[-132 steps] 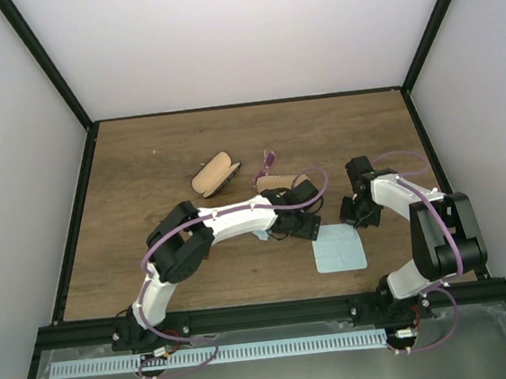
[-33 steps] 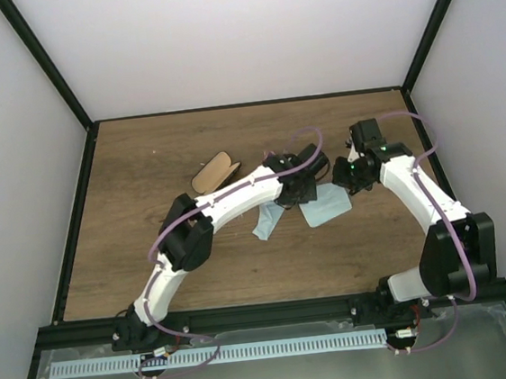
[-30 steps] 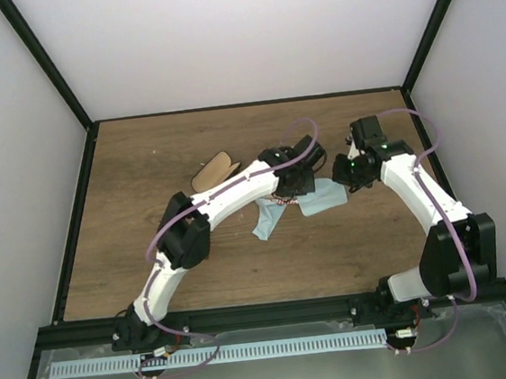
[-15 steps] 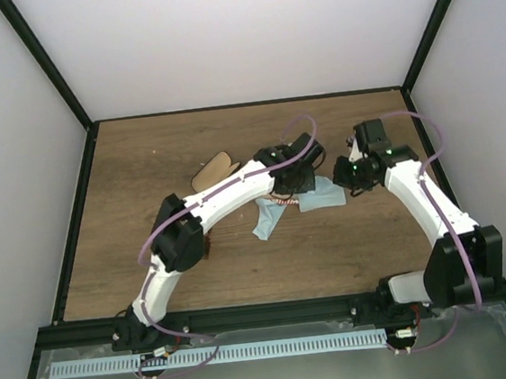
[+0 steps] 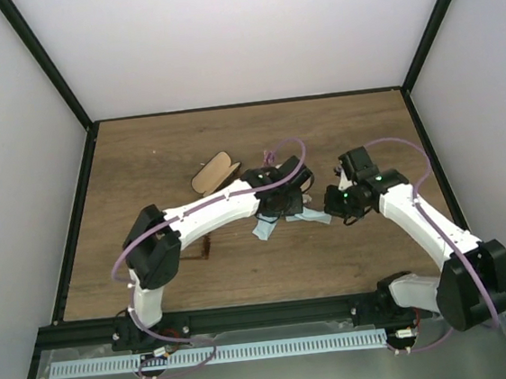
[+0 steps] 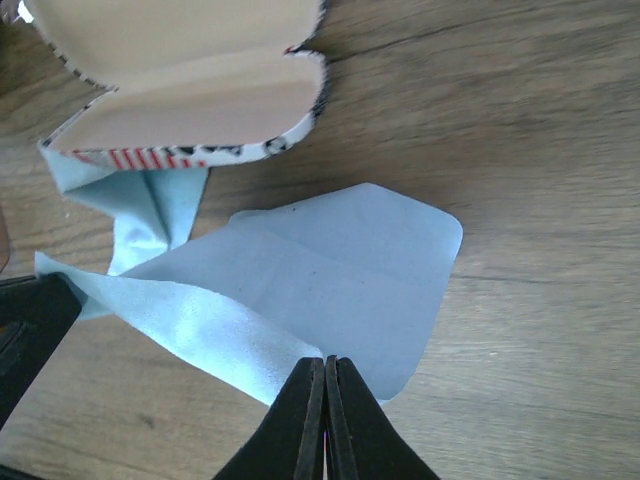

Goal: Organize the sunglasses
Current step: Fold the glasses cleaning cloth at the center of the board.

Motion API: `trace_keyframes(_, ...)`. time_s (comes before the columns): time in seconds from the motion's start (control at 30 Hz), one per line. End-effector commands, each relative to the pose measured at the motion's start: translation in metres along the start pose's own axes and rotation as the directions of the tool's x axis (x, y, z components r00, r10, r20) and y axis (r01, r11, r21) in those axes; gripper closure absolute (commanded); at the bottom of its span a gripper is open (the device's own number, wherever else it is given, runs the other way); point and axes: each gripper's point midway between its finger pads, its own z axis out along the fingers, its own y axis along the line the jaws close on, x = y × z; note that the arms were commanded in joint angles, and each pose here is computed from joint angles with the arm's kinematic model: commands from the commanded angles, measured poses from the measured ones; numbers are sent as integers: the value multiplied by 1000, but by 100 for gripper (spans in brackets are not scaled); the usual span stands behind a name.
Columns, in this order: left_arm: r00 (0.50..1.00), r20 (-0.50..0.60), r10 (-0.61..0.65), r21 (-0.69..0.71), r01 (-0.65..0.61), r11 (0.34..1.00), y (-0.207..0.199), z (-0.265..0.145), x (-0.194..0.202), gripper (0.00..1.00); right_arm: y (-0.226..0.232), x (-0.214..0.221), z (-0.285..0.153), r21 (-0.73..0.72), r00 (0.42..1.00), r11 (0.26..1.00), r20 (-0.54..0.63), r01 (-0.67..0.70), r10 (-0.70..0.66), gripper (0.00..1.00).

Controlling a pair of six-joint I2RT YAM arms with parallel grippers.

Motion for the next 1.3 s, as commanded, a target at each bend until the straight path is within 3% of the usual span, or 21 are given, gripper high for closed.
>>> trace_keyframes(0.0,998,60,-23,27,21,999,1,-19,-9,96,29,1,1,-48,1000,999,3,16,-16,99)
trace_keyframes(0.27,989,148,-9,25,5,1000,2,-64,-54,96,80,-41,-19,-92,995,993,76,68,-61,99)
trace_keyframes(0.47,986,169,-7,41,0,999,9,-81,-68,96,93,-53,-26,-101,993,992,91,78,-69,99)
trace_keyframes(0.9,998,43,-48,36,47,998,49,-27,6,96,37,22,14,-46,1000,999,-24,7,-8,99)
trace_keyframes(1.27,996,-90,-25,-7,24,1000,60,9,65,96,19,51,25,-41,997,999,-82,-10,7,99)
